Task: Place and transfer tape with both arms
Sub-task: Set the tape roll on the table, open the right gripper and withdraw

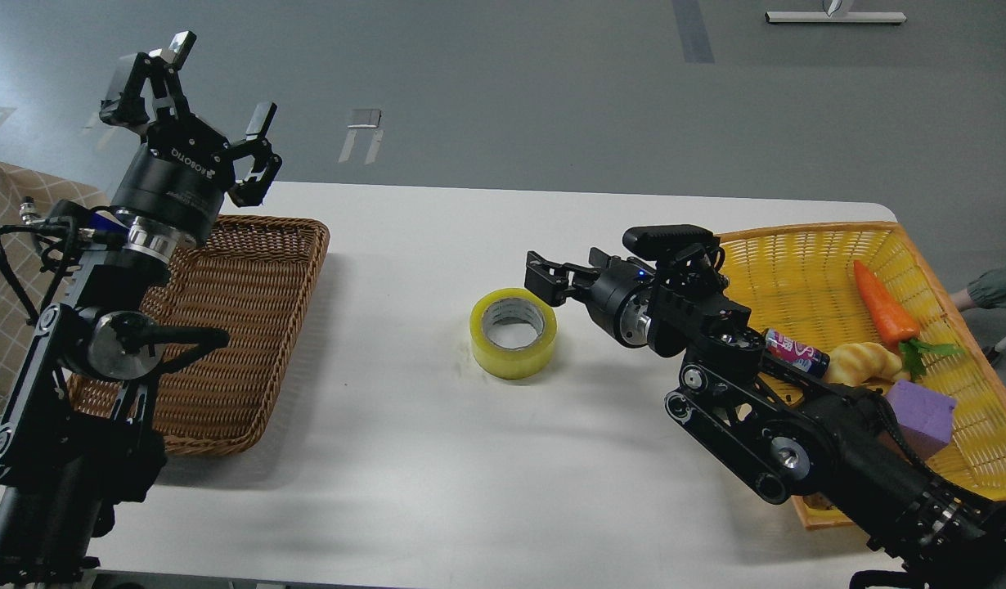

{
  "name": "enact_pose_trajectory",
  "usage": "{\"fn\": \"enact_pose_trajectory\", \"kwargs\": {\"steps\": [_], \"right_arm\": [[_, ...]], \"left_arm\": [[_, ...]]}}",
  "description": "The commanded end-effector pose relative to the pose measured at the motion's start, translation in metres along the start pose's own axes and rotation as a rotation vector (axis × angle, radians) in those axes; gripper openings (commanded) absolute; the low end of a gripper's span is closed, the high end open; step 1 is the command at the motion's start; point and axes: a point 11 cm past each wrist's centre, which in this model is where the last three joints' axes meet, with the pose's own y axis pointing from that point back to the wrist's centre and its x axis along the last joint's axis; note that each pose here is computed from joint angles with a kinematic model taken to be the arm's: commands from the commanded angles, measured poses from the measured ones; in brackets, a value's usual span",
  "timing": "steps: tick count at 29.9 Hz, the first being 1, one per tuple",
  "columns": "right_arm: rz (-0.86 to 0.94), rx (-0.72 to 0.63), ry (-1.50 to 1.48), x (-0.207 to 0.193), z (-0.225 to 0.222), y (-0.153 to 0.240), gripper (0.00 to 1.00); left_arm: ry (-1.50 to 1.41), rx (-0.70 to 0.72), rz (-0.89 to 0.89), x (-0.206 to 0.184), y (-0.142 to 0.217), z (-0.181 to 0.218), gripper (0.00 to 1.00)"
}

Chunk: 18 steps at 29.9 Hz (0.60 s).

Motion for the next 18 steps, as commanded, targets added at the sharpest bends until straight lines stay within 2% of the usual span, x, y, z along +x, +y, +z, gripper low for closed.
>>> {"fn": "enact_pose_trajectory", "kwargs": {"steps": [1,6,8,12,15,18], "right_arm": [[0.068,-0.002,-0.043,0.022,0.004,0.005,0.99],[0.167,-0.010,-0.133,0.053,0.018,0.018,0.99],[0.236,-0.008,-0.254,0.083,0.034,0.031,0.99],[0.237,0.018,-0.460,0.093,0.057,0.045,0.99],[0.245,0.091,-0.557,0.106,0.061,0.064,0.99],[0.295,0.203,-0.631,0.119,0.050,0.081,0.99]], "left_arm": [[-0.003,-0.003,-0.020,-0.004,0.002,0.001,0.99],[0.020,-0.020,0.008,0.001,0.003,0.003,0.99],[0.079,-0.044,0.008,0.001,-0.001,0.006,0.99],[0.081,-0.092,-0.038,-0.005,-0.011,0.024,0.99],[0.030,-0.119,-0.109,-0.013,-0.023,0.046,0.99],[0.040,-0.117,-0.175,-0.020,-0.020,0.042,0.99]]}}
